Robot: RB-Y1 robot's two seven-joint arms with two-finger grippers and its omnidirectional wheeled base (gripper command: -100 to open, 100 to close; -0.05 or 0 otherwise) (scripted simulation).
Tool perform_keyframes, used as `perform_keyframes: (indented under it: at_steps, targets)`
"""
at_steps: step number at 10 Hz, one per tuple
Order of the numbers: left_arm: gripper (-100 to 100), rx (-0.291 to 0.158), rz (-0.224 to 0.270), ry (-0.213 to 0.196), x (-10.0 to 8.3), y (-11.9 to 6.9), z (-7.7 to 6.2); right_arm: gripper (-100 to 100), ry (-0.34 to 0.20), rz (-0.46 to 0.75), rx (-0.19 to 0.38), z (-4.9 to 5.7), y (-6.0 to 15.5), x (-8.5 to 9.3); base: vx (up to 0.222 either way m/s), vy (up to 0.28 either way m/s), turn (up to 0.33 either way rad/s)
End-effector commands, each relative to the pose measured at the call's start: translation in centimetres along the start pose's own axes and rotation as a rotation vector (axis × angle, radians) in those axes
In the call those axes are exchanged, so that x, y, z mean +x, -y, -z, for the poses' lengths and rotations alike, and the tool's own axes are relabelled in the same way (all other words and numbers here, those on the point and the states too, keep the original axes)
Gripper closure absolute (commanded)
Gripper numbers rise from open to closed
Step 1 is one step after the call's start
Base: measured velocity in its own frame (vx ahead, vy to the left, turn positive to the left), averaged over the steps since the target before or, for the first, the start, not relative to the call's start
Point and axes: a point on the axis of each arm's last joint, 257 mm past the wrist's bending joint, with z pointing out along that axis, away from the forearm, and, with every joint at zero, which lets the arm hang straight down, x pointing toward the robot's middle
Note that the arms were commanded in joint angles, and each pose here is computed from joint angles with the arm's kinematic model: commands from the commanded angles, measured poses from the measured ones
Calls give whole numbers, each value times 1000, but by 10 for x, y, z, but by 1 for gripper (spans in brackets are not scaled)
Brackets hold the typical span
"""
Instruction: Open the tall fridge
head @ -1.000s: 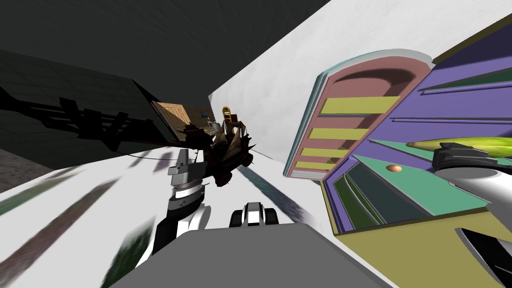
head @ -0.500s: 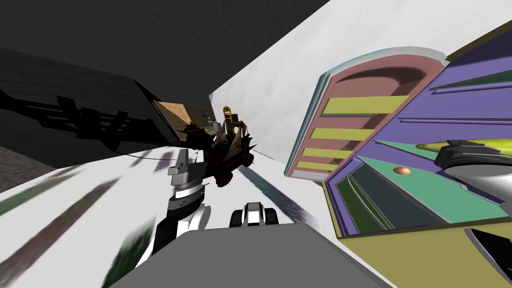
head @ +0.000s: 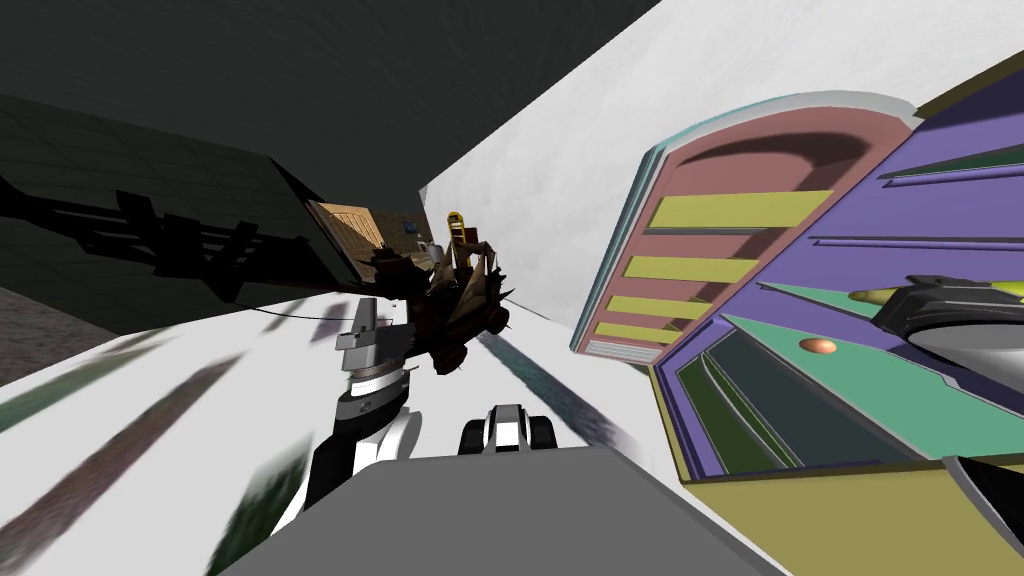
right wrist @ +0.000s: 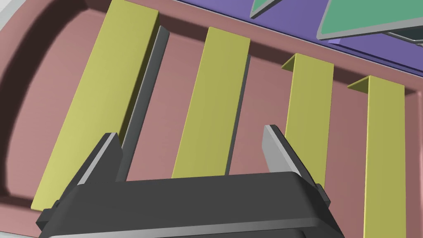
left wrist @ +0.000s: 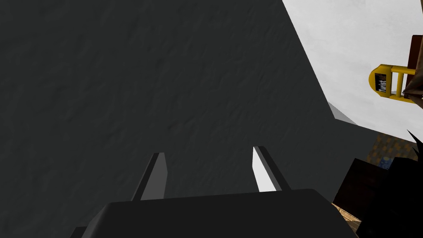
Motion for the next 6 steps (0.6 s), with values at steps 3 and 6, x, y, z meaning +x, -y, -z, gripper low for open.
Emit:
perform_keyframes:
  at_steps: [3,6]
  targets:
    - [0,0,0,0,0,0,0,-100,21,-82,-7,-1,12,2,38,45,17]
    - [0,0,0,0,0,0,0,-100,33,-129,-9,-2,20,3,21,24,12]
